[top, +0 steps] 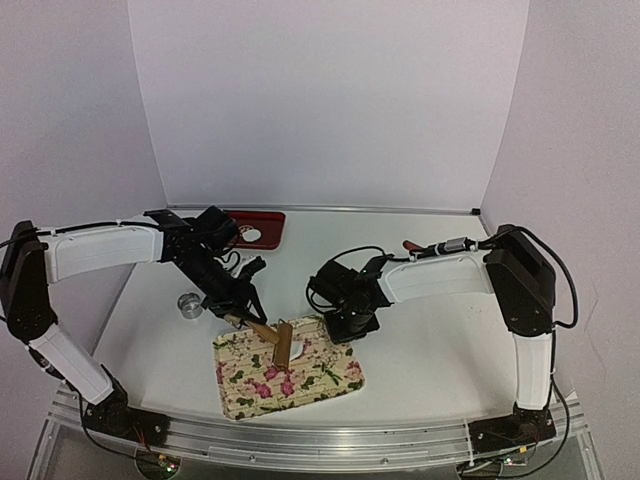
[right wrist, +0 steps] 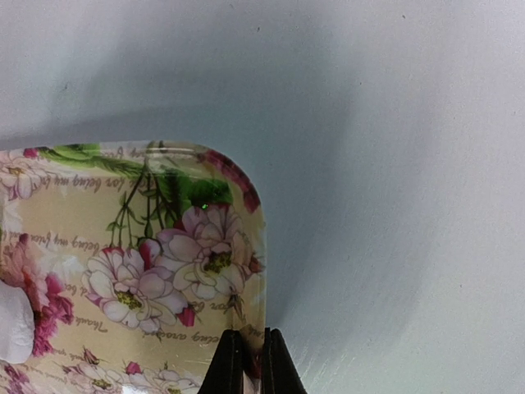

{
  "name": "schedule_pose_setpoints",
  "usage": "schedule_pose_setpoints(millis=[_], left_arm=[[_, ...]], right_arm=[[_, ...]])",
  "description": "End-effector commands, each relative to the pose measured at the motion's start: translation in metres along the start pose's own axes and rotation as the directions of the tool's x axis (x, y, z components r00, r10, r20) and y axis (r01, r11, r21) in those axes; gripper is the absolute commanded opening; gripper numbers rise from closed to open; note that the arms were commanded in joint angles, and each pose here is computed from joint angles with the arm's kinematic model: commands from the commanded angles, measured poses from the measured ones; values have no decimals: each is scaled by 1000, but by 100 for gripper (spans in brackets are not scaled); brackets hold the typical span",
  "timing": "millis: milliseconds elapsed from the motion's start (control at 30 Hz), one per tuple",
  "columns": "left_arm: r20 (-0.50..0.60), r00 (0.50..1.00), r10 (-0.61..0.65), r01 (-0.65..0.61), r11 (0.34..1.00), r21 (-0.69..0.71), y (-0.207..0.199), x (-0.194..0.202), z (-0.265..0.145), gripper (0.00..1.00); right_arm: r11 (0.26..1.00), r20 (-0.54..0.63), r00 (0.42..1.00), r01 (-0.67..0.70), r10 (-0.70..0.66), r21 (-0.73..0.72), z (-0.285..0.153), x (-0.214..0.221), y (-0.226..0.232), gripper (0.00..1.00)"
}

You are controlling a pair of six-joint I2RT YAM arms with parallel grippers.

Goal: Roll out the dumpling wrappers from the dough

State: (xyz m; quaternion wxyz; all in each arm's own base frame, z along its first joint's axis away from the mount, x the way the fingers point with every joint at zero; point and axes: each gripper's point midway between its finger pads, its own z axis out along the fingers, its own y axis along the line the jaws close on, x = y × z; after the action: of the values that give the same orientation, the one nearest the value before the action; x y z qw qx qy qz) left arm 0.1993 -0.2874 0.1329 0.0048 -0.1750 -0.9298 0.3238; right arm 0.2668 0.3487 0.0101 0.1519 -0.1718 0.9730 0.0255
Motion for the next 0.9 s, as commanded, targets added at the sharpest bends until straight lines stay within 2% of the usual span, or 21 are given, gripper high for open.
schedule_pose_setpoints(millis=[0, 533, 867], left_arm=[[1, 1000, -17, 17, 999, 35, -2, -5, 6, 0], [-75, 994, -77, 71, 994, -79, 39, 16, 33, 0], [-86, 992, -88, 81, 993, -84, 46, 20, 43, 0]], right_arm=[[996, 9, 1000, 12, -13, 91, -10, 4, -21, 0], [995, 14, 1000, 0, -1, 96, -11, 4, -23, 0], [996, 17, 1000, 3, -5, 94, -10, 1, -21, 0]])
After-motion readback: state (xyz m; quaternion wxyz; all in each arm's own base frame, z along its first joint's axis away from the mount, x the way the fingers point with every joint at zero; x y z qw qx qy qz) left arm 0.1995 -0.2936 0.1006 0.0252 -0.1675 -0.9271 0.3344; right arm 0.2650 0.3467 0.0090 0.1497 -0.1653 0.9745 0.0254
